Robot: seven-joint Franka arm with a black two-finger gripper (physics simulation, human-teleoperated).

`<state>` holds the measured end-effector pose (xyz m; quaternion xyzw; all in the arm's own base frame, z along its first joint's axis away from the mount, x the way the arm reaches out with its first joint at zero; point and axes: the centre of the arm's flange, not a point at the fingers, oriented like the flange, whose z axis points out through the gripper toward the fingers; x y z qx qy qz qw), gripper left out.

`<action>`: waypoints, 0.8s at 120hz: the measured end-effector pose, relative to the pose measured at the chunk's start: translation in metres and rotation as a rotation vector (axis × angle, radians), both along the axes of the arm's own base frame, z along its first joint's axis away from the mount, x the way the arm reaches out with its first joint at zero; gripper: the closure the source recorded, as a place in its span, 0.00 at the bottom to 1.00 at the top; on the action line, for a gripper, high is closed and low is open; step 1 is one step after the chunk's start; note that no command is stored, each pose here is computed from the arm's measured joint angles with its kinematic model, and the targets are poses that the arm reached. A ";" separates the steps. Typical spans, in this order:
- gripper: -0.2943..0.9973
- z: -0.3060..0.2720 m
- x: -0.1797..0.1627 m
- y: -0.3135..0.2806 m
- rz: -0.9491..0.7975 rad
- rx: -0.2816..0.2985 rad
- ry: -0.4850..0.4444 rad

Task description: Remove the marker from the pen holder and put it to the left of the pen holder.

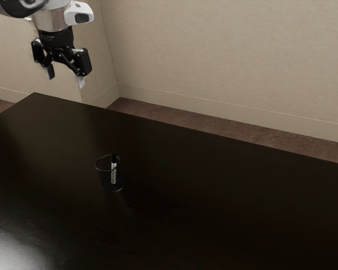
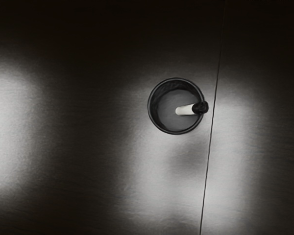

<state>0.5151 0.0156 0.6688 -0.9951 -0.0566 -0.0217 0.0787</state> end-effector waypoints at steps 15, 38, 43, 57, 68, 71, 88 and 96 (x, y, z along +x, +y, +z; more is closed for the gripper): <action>0.23 -0.006 0.001 -0.006 -0.002 -0.004 -0.005; 0.23 -0.087 -0.007 -0.007 -0.009 -0.024 0.056; 0.23 -0.115 -0.008 -0.009 -0.008 -0.037 0.085; 0.23 -0.172 -0.008 -0.017 -0.007 -0.055 0.105; 0.23 -0.207 -0.009 -0.025 -0.011 -0.060 0.100; 0.23 -0.212 -0.009 -0.028 -0.014 -0.060 0.092; 0.23 -0.241 0.004 -0.048 -0.036 -0.061 0.052; 0.23 -0.249 0.010 -0.050 -0.033 -0.063 0.031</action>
